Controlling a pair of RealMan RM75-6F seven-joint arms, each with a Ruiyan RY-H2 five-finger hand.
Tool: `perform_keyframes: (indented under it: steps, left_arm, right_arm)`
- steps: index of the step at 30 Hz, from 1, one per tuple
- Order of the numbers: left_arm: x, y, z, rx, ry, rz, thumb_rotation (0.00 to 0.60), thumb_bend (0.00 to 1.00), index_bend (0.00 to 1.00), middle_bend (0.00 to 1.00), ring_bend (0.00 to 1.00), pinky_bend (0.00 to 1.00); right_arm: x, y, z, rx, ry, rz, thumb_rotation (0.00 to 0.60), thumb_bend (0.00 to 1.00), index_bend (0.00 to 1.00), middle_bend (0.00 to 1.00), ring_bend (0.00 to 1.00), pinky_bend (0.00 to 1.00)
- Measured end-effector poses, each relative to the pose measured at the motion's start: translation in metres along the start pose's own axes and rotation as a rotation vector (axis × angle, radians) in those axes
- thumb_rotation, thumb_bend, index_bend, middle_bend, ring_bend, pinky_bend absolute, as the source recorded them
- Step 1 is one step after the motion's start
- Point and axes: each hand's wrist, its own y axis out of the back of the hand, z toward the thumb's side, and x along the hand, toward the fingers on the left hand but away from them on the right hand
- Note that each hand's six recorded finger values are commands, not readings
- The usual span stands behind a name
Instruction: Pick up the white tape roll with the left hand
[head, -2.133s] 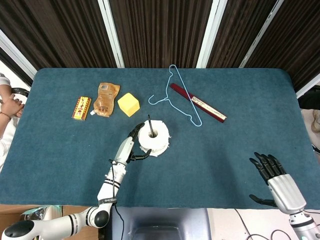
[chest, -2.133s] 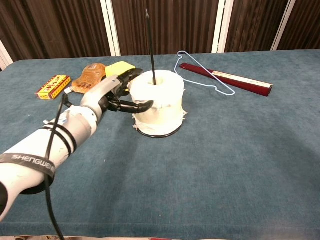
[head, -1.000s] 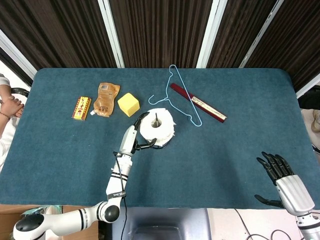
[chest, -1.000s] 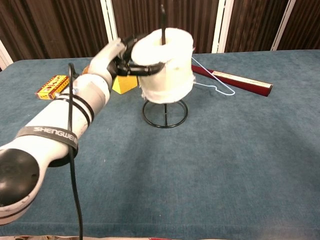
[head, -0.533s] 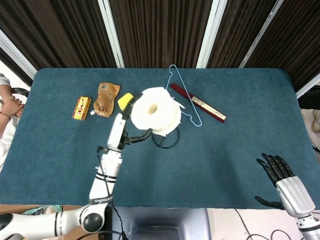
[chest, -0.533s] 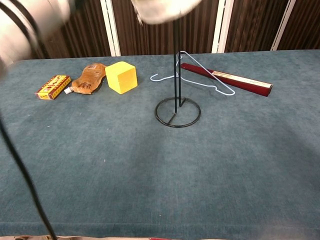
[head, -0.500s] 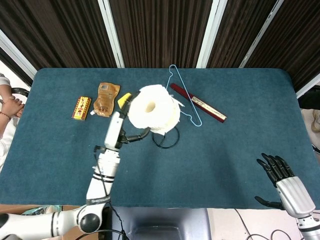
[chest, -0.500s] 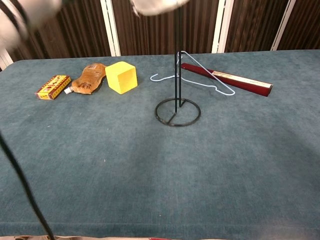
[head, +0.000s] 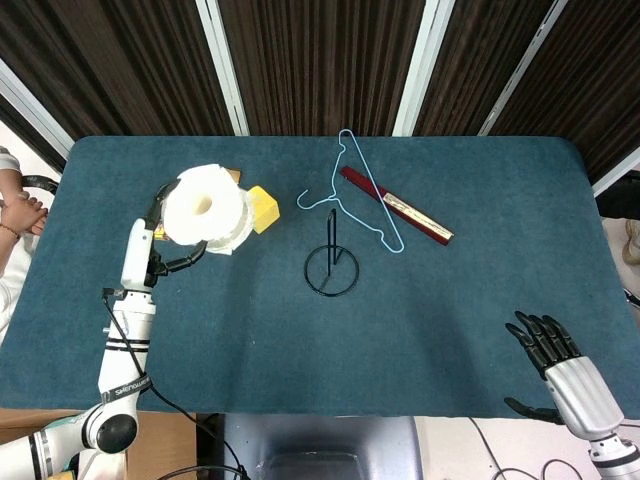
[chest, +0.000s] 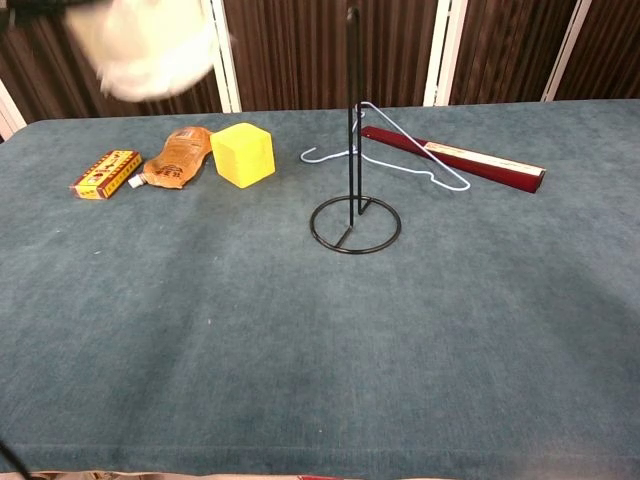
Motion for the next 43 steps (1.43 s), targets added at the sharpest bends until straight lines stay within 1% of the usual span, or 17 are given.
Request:
perform_keyframes:
  steps: [2,5,7,8,9,10,13,15,18,21,25,28,31,34,39,41,43]
  left_arm:
    - [-0.009,-0.001,-0.027,0.047,0.033,-0.021,0.6,0.77,0.79,0.77,0.84,0.76]
    - [-0.02,-0.007,-0.06,0.121,0.067,-0.054,0.6,0.68,0.75,0.71,0.65,0.51]
    - [-0.027,-0.015,-0.077,0.149,0.079,-0.077,0.6,0.59,0.62,0.54,0.43,0.28]
    - [-0.032,-0.021,-0.086,0.159,0.086,-0.1,0.6,0.57,0.56,0.46,0.35,0.21]
    - [-0.036,-0.026,-0.092,0.164,0.09,-0.123,0.6,0.54,0.45,0.34,0.24,0.14]
    - [-0.039,-0.032,-0.097,0.169,0.094,-0.147,0.6,0.53,0.37,0.27,0.18,0.12]
    - [-0.043,-0.042,-0.107,0.186,0.115,-0.203,0.6,0.51,0.27,0.18,0.1,0.08]
    - [-0.045,-0.047,-0.115,0.208,0.139,-0.236,0.6,0.47,0.12,0.07,0.03,0.03]
    - [-0.046,-0.049,-0.122,0.249,0.162,-0.261,0.6,0.42,0.0,0.0,0.0,0.0]
    - [-0.046,-0.045,-0.121,0.276,0.152,-0.25,0.6,0.38,0.0,0.0,0.0,0.01]
    - [-0.047,-0.038,-0.112,0.243,0.122,-0.233,0.6,0.36,0.0,0.0,0.0,0.02]
    - [-0.05,-0.025,-0.1,0.228,0.081,-0.216,0.6,0.36,0.0,0.0,0.0,0.02]
    - [-0.059,-0.007,-0.089,0.274,0.013,-0.194,0.6,0.37,0.0,0.0,0.0,0.01]
    - [-0.082,0.012,-0.081,0.354,-0.061,-0.207,0.6,0.4,0.0,0.0,0.0,0.01]
    - [-0.159,0.034,-0.084,0.466,-0.118,-0.33,0.6,0.41,0.0,0.0,0.0,0.0]
    - [-0.186,0.042,-0.088,0.518,-0.117,-0.341,0.6,0.41,0.0,0.0,0.0,0.0]
    - [-0.194,0.047,-0.089,0.577,-0.123,-0.332,0.6,0.42,0.0,0.0,0.0,0.0]
  right_arm:
    - [0.0,-0.002,0.003,0.006,0.006,0.006,0.6,0.06,0.0,0.0,0.0,0.0]
    - [-0.001,-0.006,0.007,0.013,0.014,0.014,0.6,0.06,0.0,0.0,0.0,0.0]
    - [-0.001,-0.007,0.008,0.014,0.015,0.016,0.6,0.06,0.0,0.0,0.0,0.0]
    - [-0.001,-0.007,0.008,0.014,0.013,0.015,0.6,0.06,0.0,0.0,0.0,0.0]
    - [-0.001,-0.006,0.008,0.013,0.011,0.014,0.6,0.06,0.0,0.0,0.0,0.0]
    - [-0.002,-0.006,0.007,0.012,0.009,0.013,0.6,0.06,0.0,0.0,0.0,0.0]
    - [-0.003,-0.007,0.007,0.009,0.003,0.01,0.6,0.06,0.0,0.0,0.0,0.0]
    - [-0.003,-0.008,0.007,0.012,0.005,0.014,0.6,0.06,0.0,0.0,0.0,0.0]
    - [-0.004,-0.009,0.008,0.015,0.006,0.015,0.6,0.06,0.0,0.0,0.0,0.0]
    - [-0.005,-0.009,0.009,0.013,0.006,0.009,0.6,0.06,0.0,0.0,0.0,0.0]
    - [-0.005,-0.01,0.01,0.019,0.008,0.006,0.6,0.06,0.0,0.0,0.0,0.0]
    - [-0.005,-0.011,0.01,0.024,0.01,0.009,0.6,0.06,0.0,0.0,0.0,0.0]
    - [-0.005,-0.011,0.01,0.029,0.008,0.01,0.6,0.06,0.0,0.0,0.0,0.0]
    - [-0.005,-0.013,0.01,0.041,0.003,0.014,0.6,0.06,0.0,0.0,0.0,0.0]
    - [-0.006,-0.019,0.014,0.067,0.004,0.031,0.6,0.06,0.0,0.0,0.0,0.0]
    - [-0.007,-0.021,0.018,0.072,0.009,0.03,0.6,0.06,0.0,0.0,0.0,0.0]
    - [-0.007,-0.022,0.02,0.071,0.012,0.032,0.6,0.06,0.0,0.0,0.0,0.0]
